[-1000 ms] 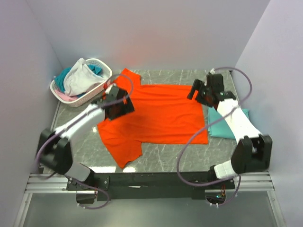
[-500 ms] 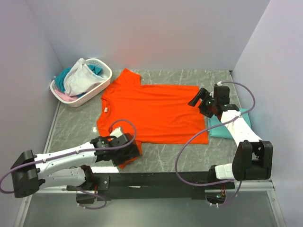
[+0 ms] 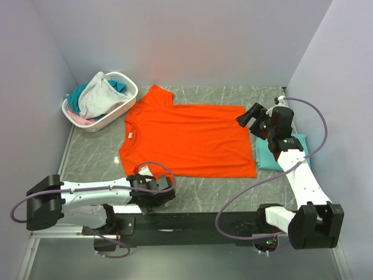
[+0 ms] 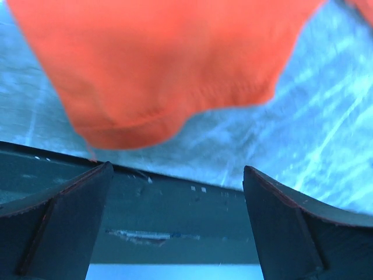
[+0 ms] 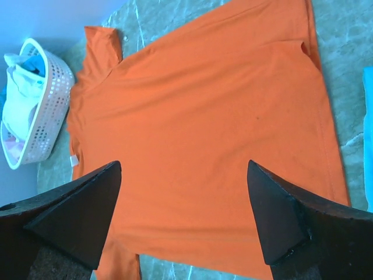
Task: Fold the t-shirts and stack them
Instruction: Fold the tshirt
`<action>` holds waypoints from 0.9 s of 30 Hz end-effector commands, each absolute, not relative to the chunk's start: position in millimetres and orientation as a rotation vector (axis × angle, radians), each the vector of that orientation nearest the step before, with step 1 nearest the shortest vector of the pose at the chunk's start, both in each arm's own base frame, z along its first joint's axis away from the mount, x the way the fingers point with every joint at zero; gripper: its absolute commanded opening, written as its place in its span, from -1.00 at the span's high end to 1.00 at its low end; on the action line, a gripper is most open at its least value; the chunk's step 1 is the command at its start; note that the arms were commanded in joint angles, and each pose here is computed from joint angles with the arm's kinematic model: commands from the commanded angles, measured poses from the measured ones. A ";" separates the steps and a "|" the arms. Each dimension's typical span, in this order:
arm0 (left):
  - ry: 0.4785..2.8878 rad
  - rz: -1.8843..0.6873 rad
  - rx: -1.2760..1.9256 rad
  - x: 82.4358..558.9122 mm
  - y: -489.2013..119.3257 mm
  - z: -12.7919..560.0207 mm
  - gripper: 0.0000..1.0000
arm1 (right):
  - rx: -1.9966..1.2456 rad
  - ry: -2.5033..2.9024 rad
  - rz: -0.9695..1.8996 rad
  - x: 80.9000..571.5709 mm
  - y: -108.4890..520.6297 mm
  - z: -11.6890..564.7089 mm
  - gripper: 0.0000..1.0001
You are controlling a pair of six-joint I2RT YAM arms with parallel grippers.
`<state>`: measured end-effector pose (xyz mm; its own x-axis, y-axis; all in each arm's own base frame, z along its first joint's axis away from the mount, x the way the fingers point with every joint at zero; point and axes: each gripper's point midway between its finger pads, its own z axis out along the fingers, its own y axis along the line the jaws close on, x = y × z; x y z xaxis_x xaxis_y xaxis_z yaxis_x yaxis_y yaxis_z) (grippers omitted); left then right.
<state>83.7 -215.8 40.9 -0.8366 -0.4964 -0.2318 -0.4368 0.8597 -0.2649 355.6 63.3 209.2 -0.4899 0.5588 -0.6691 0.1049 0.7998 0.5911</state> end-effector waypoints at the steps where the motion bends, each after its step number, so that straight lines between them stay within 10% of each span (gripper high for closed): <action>1: 2.603 -0.233 -0.910 99.7 -193.3 39.5 -0.99 | 0.416 2.001 0.615 352.9 67.0 216.2 -0.89; 12: 2.510 -0.291 -1.019 127.0 -179.5 31.2 -0.62 | 0.330 2.074 0.683 331.8 89.8 197.3 -0.86; 22: 2.538 -0.275 -1.040 118.5 -168.0 29.7 0.79 | 0.520 2.354 0.416 268.3 66.5 109.9 -0.82; 27: 2.527 -0.308 -1.016 118.1 -163.6 33.4 0.95 | 0.641 2.437 0.396 231.0 66.1 79.4 -0.82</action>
